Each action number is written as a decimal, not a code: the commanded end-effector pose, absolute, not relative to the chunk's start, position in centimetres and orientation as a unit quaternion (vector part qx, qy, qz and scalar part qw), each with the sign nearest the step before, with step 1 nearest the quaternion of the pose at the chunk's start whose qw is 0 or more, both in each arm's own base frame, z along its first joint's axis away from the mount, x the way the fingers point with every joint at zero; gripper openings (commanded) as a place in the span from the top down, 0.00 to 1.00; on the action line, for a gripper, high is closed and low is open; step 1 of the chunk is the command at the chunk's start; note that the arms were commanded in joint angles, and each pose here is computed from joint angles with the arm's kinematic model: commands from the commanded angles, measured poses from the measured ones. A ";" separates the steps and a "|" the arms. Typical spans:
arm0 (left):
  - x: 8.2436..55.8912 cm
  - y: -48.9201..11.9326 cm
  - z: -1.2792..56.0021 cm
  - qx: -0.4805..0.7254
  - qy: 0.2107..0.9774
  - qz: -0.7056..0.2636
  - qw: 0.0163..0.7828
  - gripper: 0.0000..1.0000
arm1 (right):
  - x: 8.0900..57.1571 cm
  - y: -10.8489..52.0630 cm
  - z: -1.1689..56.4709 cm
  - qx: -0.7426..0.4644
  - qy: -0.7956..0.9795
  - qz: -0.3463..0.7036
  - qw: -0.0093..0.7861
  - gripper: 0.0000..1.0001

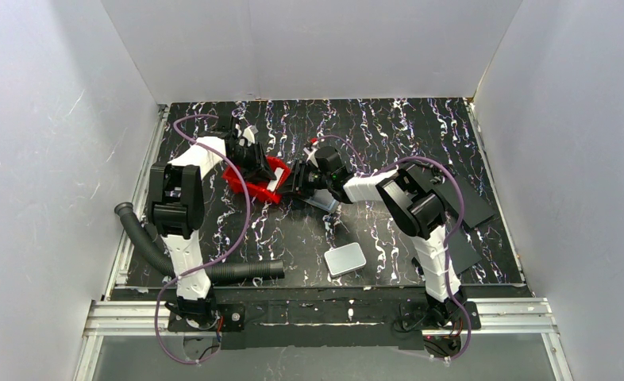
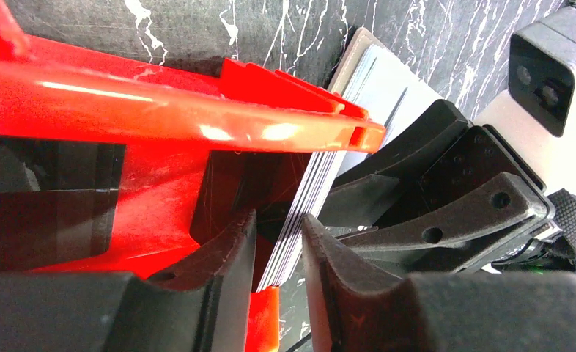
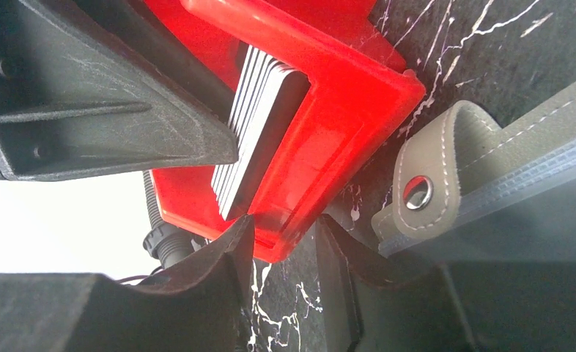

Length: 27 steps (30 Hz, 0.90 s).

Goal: Put the credit cards into the card holder
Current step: Pick up the credit card from the storage box.

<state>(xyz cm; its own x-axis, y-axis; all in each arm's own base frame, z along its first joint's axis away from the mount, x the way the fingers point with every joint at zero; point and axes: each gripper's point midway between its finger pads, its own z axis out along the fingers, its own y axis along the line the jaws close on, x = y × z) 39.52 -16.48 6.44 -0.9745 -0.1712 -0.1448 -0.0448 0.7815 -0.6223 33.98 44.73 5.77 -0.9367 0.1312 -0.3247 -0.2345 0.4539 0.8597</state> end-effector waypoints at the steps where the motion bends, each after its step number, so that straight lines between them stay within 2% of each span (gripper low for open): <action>1: 38.4 -16.9 8.3 -0.044 0.937 -0.330 0.105 0.77 | 34.6 45.2 7.6 -0.042 0.815 0.542 0.202 0.55; 7: 38.6 -16.5 8.4 -0.043 0.941 -0.317 0.114 0.92 | 34.7 45.2 7.8 -0.043 0.813 0.543 0.203 0.55; 11: 38.7 -15.9 8.2 -0.041 0.946 -0.298 0.120 0.96 | 34.6 45.2 8.0 -0.043 0.813 0.544 0.203 0.56; 13: 38.6 -15.5 8.0 -0.039 0.951 -0.285 0.116 0.94 | 34.6 45.2 8.1 -0.044 0.812 0.545 0.204 0.56; 19: 38.3 -14.9 7.3 -0.035 0.958 -0.264 0.105 0.81 | 34.6 45.3 8.4 -0.045 0.809 0.549 0.205 0.56; 27: 38.5 -14.7 7.5 -0.040 0.956 -0.270 0.107 0.73 | 34.5 45.2 8.3 -0.046 0.809 0.550 0.202 0.56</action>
